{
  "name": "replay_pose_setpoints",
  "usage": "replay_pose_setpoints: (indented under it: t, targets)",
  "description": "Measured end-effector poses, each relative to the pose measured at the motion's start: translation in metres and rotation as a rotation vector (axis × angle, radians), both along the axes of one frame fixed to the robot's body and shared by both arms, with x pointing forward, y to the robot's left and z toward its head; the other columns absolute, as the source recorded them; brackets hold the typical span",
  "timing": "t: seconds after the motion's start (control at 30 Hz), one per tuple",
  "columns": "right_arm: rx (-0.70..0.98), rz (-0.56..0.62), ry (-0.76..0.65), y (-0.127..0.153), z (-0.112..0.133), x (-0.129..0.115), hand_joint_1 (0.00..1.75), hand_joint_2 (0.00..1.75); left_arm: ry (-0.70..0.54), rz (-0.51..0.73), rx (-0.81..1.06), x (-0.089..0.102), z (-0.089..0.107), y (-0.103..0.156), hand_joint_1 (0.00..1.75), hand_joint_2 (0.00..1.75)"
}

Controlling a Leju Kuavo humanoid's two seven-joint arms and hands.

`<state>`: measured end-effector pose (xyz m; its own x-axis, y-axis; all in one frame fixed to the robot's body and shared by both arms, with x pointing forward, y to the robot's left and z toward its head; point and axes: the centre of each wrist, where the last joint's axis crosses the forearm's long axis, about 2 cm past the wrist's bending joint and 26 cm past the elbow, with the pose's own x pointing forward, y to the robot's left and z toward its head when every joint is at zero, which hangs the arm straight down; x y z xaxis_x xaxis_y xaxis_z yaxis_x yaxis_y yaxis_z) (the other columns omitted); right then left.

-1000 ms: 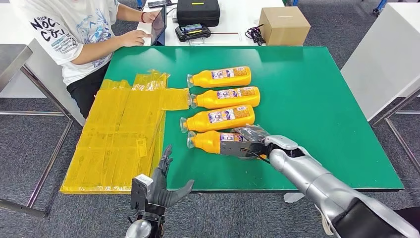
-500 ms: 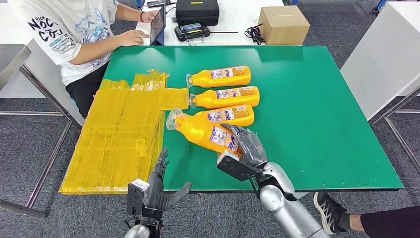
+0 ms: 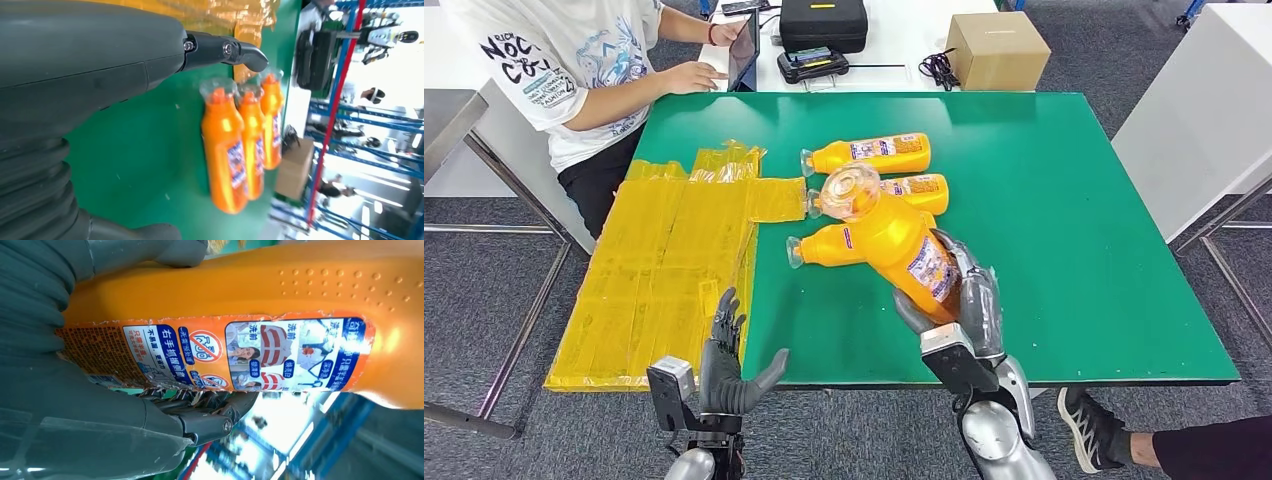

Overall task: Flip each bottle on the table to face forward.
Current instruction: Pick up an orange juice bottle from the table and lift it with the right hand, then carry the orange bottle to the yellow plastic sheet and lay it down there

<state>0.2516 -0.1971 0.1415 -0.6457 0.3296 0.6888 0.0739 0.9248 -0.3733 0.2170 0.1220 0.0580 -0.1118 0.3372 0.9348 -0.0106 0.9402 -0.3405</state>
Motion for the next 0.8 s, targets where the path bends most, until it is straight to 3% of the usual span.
replay_pose_setpoints:
  t: [0.2,0.47,0.6,0.8]
  targets:
    - [0.053,-0.019,-0.018,0.015,-0.019,-0.014,1.75,1.75,-0.019,-0.174,-0.215,0.004,0.015,-0.008,0.00,1.75]
    - [0.122,0.172,0.177,0.074,-0.065,-0.036,1.75,1.75,-0.038,-0.435,-0.499,0.007,0.029,-0.020,0.00,1.75]
    - [0.122,0.252,0.236,0.099,-0.075,-0.044,1.75,1.75,-0.040,-0.470,-0.504,0.008,0.028,-0.021,0.00,1.75]
    - [0.106,0.299,0.261,0.111,-0.079,-0.045,1.75,1.75,-0.028,-0.462,-0.457,0.009,0.023,-0.017,0.00,1.75]
